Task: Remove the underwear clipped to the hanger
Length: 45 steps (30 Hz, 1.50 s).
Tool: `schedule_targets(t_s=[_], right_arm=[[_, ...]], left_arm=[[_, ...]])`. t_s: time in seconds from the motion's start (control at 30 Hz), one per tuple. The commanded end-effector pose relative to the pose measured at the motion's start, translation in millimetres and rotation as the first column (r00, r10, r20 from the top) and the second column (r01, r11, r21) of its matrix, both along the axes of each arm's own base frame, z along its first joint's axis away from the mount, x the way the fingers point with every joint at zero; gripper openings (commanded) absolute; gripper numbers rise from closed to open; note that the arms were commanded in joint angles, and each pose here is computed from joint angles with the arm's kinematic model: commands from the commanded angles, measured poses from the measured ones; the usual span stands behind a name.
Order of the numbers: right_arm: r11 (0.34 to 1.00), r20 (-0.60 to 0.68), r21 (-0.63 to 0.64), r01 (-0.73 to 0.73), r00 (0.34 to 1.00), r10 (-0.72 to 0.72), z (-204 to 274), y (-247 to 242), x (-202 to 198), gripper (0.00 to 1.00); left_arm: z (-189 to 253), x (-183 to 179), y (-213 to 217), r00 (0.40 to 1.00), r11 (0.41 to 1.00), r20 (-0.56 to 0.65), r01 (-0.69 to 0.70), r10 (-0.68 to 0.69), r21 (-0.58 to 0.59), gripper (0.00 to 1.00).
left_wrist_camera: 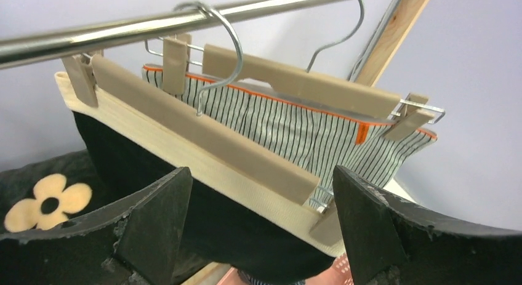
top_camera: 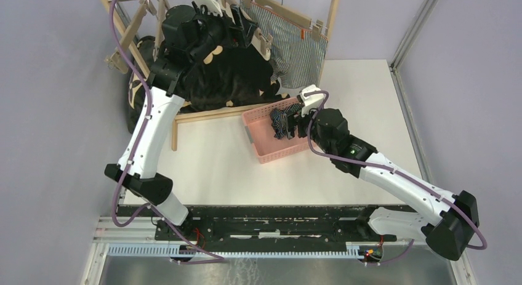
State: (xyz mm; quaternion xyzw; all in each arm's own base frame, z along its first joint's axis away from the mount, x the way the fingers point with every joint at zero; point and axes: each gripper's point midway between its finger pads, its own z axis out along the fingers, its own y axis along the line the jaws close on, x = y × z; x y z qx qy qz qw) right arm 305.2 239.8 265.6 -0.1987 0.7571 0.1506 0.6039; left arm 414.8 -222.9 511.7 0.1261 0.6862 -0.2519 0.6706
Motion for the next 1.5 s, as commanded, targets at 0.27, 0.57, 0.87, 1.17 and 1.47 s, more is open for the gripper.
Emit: schedule_targets(t_s=[0.27, 0.57, 0.87, 1.17, 1.47], right_arm=[[1.0, 0.053, 0.018, 0.005, 0.999, -0.006, 15.4, -4.2, -9.3, 0.81], [1.0, 0.059, 0.007, 0.013, 0.998, -0.013, 14.5, -5.3, -7.6, 0.8], [0.999, 0.063, 0.012, 0.03, 0.998, -0.03, 13.1, -6.3, -5.6, 0.81], [0.999, 0.056, 0.026, 0.023, 0.998, -0.025, 12.8, -3.4, -5.4, 0.8], [1.0, 0.043, 0.026, 0.017, 0.999, -0.018, 9.7, -0.3, -4.9, 0.81]], left_arm=[[37.0, 19.9, 7.4, 0.992, 0.982, 0.062, -0.095, 0.106, -0.161, 0.91], [13.2, 42.9, -2.3, 0.994, 0.981, 0.009, -0.11, 0.113, -0.161, 0.92], [-6.4, 49.9, 9.6, 0.981, 0.972, -0.03, -0.192, 0.19, -0.132, 0.88], [-9.9, 45.9, 22.6, 0.97, 0.963, -0.025, -0.244, 0.243, -0.112, 0.43], [-8.0, 36.5, 33.0, 0.962, 0.956, -0.009, -0.271, 0.272, -0.109, 0.2]])
